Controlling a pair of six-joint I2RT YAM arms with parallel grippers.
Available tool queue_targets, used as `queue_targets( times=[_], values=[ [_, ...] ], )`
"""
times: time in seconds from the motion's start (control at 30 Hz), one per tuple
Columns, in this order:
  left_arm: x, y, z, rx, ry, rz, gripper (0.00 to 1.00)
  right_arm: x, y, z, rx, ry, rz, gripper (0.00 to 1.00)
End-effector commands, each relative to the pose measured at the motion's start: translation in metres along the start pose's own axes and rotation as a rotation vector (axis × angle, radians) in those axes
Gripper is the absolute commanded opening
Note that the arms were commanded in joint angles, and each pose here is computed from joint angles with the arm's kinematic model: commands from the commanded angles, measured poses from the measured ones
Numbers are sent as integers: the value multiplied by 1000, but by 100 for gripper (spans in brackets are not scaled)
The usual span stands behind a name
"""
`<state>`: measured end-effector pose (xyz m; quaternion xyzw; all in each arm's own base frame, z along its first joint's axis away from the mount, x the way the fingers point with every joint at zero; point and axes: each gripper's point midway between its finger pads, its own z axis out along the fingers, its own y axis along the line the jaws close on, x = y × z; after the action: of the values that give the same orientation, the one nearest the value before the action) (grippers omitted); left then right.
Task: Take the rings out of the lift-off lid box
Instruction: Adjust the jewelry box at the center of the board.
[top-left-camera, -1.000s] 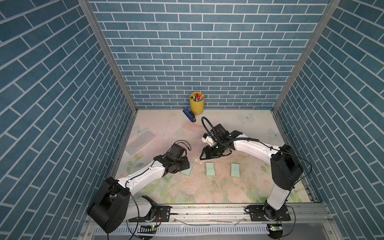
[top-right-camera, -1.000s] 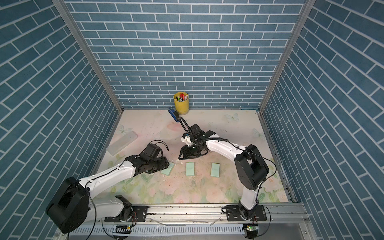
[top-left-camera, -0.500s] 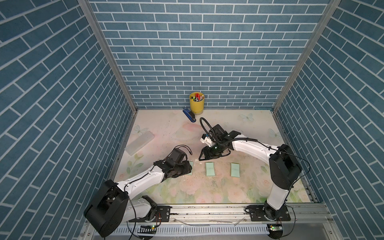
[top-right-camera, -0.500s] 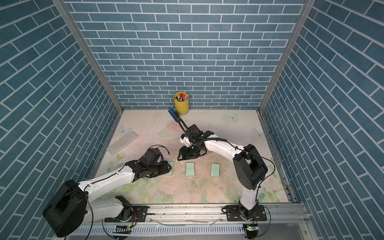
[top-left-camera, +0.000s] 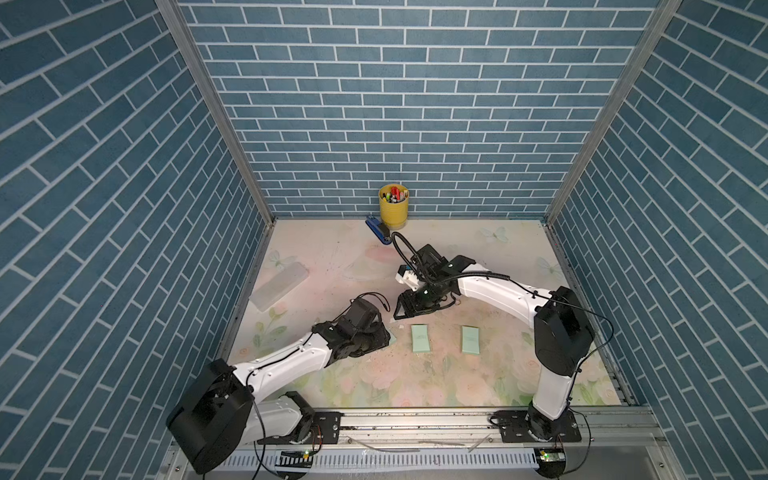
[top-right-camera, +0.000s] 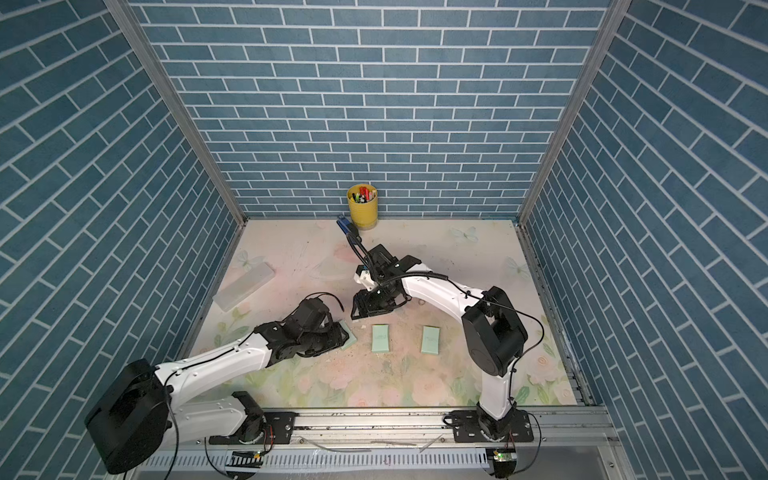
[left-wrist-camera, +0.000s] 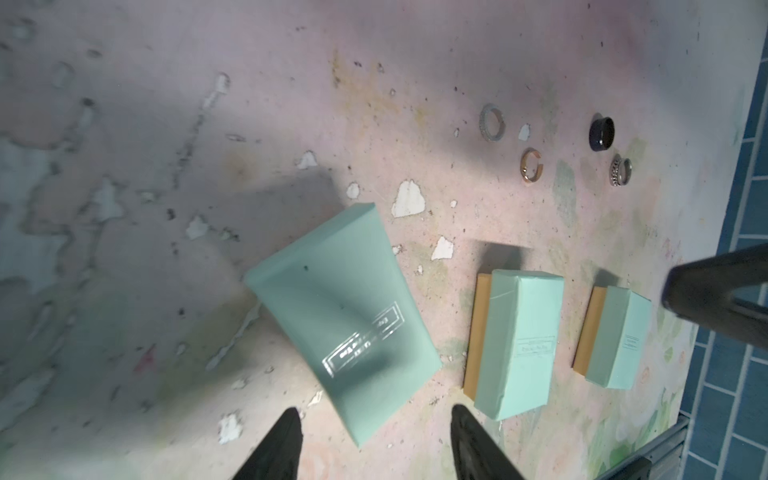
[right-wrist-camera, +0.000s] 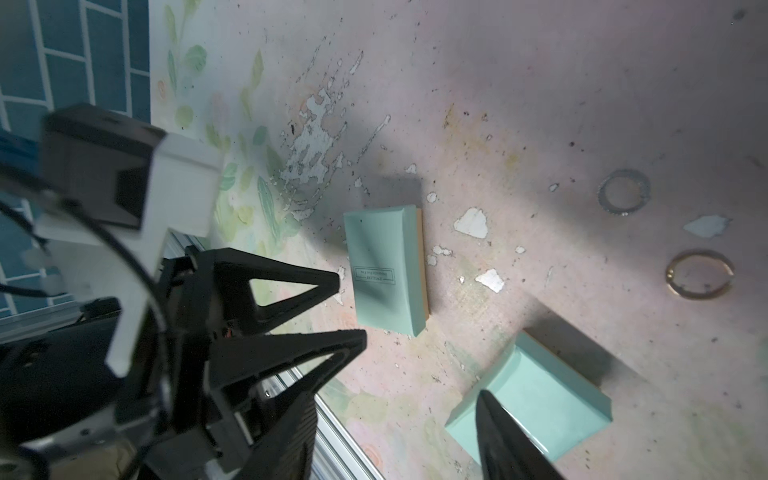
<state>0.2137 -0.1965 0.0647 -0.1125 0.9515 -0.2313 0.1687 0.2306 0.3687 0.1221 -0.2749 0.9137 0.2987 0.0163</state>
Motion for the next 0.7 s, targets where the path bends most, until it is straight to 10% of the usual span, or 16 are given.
queue_targets(
  times=[0.0, 0.67],
  values=[
    [-8, 27, -31, -163, -56, 13, 60, 4, -4, 1, 94, 52, -84, 65],
    [-67, 79, -71, -285, -180, -36, 65, 4, 12, 73, 358, 213, -240, 78]
  ],
)
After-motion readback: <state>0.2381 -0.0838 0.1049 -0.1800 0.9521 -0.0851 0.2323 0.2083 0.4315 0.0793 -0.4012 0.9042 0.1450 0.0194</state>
